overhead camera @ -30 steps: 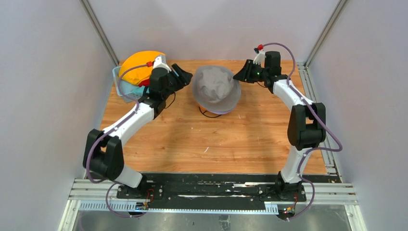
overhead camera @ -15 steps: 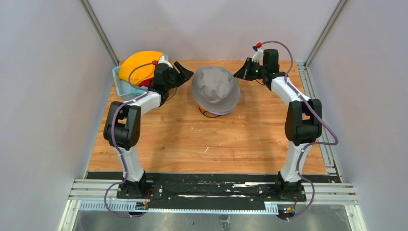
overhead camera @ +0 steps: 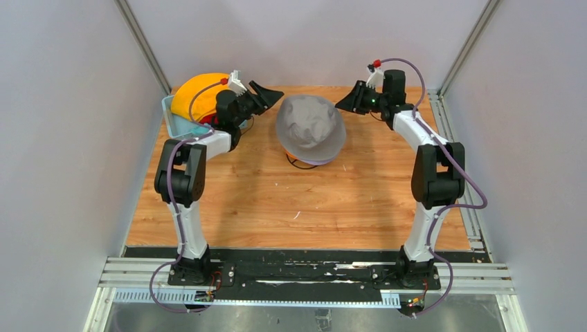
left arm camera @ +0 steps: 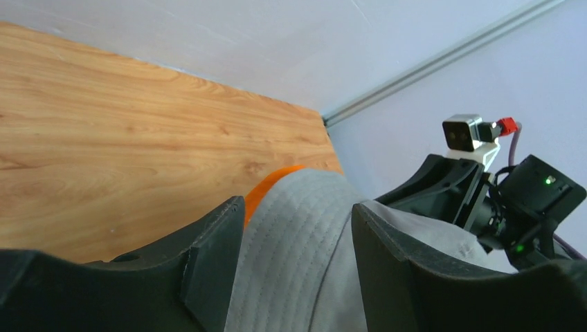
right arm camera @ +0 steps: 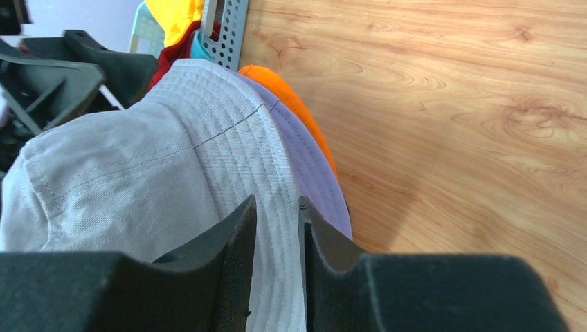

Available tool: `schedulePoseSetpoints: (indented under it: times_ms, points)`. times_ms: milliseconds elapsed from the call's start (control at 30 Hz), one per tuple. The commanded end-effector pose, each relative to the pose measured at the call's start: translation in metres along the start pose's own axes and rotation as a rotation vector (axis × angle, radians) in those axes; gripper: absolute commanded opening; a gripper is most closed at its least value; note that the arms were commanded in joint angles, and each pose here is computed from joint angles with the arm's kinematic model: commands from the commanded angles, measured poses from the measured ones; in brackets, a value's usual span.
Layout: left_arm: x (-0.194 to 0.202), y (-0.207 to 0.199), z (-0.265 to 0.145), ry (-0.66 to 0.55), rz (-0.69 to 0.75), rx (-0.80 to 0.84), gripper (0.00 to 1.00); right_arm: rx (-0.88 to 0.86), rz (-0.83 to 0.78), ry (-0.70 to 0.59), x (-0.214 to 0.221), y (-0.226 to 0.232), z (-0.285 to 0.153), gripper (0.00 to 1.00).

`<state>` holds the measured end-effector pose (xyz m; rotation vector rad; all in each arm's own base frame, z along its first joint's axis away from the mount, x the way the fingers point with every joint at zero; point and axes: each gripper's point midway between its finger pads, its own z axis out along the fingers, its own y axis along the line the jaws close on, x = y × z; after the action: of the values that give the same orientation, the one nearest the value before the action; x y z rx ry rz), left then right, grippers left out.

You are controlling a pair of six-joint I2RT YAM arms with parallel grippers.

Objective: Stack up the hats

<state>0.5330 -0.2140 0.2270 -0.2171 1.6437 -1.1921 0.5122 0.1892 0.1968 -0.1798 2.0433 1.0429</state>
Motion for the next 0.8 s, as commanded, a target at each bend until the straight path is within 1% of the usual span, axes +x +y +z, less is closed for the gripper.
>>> schedulePoseSetpoints:
  times_ms: [0,267,467,633,767]
  points:
    - [0.005,-0.008,0.007,0.05,0.008,0.118,0.62,-0.068,0.007,-0.029,-0.012,0.007,-0.015,0.29]
    - [0.015,0.003,0.012,0.105,0.005,0.155,0.62,-0.082,0.019,-0.037,-0.016,0.003,-0.03,0.3]
    - [0.019,-0.002,0.015,0.135,-0.008,0.22,0.61,-0.082,0.034,-0.039,-0.013,0.001,-0.031,0.3]
    - [0.027,-0.004,0.016,0.18,-0.038,0.272,0.57,-0.079,0.041,-0.043,-0.011,0.0,-0.031,0.3]
    - [0.032,0.0,0.015,0.197,-0.047,0.271,0.56,-0.079,0.04,-0.046,-0.013,0.0,-0.033,0.3]
